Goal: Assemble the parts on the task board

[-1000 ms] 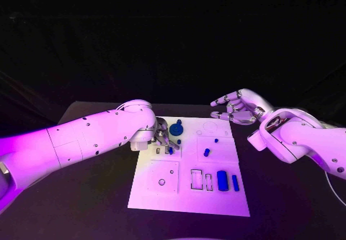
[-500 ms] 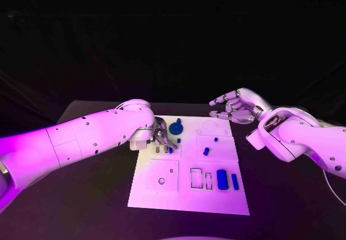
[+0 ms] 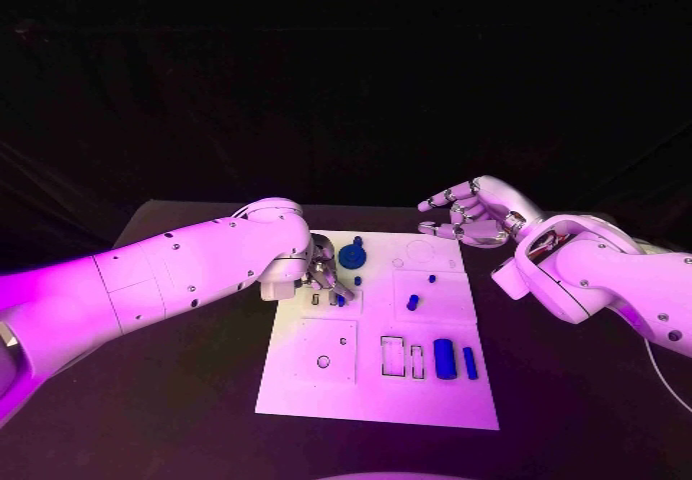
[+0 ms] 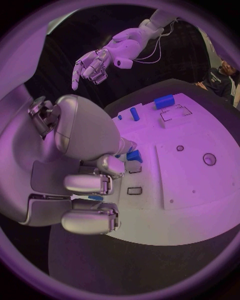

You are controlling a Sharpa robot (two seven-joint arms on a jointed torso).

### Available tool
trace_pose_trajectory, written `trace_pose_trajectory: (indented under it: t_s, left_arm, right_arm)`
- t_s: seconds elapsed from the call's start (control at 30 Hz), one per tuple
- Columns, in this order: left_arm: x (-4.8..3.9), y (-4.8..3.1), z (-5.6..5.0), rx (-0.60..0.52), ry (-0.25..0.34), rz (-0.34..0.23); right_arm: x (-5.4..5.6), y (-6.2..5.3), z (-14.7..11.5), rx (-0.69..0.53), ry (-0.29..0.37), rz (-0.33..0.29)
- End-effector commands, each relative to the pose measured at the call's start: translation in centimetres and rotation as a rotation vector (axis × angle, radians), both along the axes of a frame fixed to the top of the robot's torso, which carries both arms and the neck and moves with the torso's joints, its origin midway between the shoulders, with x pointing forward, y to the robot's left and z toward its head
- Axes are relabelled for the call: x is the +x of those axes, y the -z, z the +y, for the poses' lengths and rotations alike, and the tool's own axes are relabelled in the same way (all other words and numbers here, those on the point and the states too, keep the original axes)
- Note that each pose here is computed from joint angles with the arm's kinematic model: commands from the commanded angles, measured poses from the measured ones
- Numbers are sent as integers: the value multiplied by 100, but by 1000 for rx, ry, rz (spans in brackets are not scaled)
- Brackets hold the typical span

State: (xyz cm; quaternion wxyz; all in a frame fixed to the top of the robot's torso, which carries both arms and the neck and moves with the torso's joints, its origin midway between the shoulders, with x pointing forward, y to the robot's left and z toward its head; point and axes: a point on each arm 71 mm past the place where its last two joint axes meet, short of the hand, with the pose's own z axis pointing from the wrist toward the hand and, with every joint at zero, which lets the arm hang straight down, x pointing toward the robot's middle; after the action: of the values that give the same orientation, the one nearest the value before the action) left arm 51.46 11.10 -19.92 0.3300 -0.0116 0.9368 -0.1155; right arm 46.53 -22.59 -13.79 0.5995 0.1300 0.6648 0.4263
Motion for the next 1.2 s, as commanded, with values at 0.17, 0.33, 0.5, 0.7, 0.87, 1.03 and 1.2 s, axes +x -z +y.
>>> trace_pose_trajectory:
  t_s: [0.17, 0.33, 0.5, 0.7, 0.87, 1.03, 1.2]
  left_arm:
    - [-13, 21, 20, 35, -28, 24]
    - [-11, 25, 30, 33, -28, 25]
    - [-16, 23, 37, 13, -34, 22]
    - [-15, 8, 54, -48, -62, -19]
    - [-13, -10, 93, -100, -94, -62]
    - [-34, -12, 132, -132, -111, -106]
    - [-63, 7, 163, -149, -121, -135]
  right_arm:
    - [-1, 19, 18, -10, -12, 6]
    - [-2, 29, 19, -10, -13, 10]
    - [-3, 38, 19, -11, -15, 14]
    - [-3, 48, 23, -11, -17, 19]
    - [-3, 54, 21, -10, -18, 22]
    - [-4, 61, 20, -10, -19, 24]
    - [-5, 67, 19, -9, -19, 25]
